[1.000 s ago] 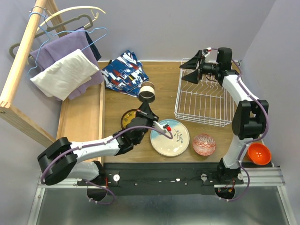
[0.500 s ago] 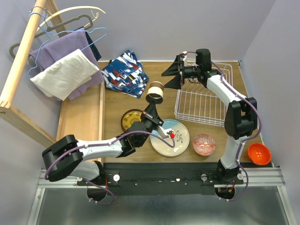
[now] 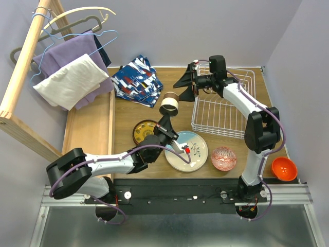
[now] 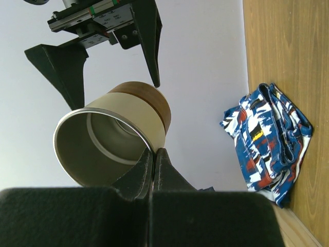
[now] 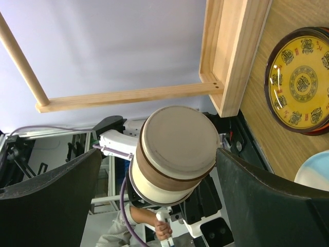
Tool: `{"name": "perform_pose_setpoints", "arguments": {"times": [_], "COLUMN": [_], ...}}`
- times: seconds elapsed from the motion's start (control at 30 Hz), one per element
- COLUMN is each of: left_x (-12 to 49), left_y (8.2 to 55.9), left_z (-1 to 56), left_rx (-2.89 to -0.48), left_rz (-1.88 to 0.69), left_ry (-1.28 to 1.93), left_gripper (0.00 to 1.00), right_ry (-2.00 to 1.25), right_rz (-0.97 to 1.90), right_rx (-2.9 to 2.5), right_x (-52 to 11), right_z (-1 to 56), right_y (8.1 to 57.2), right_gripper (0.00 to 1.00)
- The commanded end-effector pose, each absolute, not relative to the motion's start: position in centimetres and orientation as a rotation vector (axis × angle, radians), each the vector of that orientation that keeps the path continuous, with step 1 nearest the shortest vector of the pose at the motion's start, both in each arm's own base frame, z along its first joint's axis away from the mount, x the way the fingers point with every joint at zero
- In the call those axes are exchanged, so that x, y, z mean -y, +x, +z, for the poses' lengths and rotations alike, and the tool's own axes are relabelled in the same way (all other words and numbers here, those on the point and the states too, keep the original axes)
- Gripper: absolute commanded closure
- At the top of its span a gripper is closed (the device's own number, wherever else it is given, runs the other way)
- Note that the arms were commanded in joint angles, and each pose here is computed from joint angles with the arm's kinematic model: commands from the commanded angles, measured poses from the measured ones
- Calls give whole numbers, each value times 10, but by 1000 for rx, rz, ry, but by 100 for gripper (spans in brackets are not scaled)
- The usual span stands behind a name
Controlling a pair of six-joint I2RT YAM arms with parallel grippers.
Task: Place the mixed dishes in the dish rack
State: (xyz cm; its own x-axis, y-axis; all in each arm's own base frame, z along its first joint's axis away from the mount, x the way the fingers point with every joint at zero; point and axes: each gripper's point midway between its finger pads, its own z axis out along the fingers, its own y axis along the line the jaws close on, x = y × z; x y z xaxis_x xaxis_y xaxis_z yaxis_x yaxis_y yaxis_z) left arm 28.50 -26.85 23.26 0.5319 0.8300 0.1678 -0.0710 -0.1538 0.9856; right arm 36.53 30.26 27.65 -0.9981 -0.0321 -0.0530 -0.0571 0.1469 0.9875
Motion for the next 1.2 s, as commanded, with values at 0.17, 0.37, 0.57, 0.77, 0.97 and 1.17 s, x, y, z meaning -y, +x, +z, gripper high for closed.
{"name": "perform_pose_setpoints", "arguments": {"times": [0.17, 0.37, 0.57, 0.77, 0.97, 1.17], "left_x": [278, 282, 276, 277, 276, 285], "left_y": [293, 298, 298, 299, 301, 302], "left_z": [234, 238, 248, 251, 256, 244], "left_rx": [-689, -699, -713, -710, -719, -704], "left_rz": [937, 951, 975, 985, 995, 973], "left_ry": [1529, 1522, 1504, 1502, 1495, 1531], "left_gripper": [100, 100, 100, 100, 100, 100], "right_ry": [-115, -94, -36, 7, 47, 46], "right_rz": [2099, 2085, 2029, 1979, 1972, 2004], "right_rx": [-2415, -2437, -2442, -2475, -2506, -2495], "right_x": [-303, -303, -297, -293, -288, -290], "right_z": [271, 262, 253, 244, 237, 241], "right_y": [351, 351, 360, 363, 358, 360], "right_gripper": [0, 0, 0, 0, 0, 0]}}
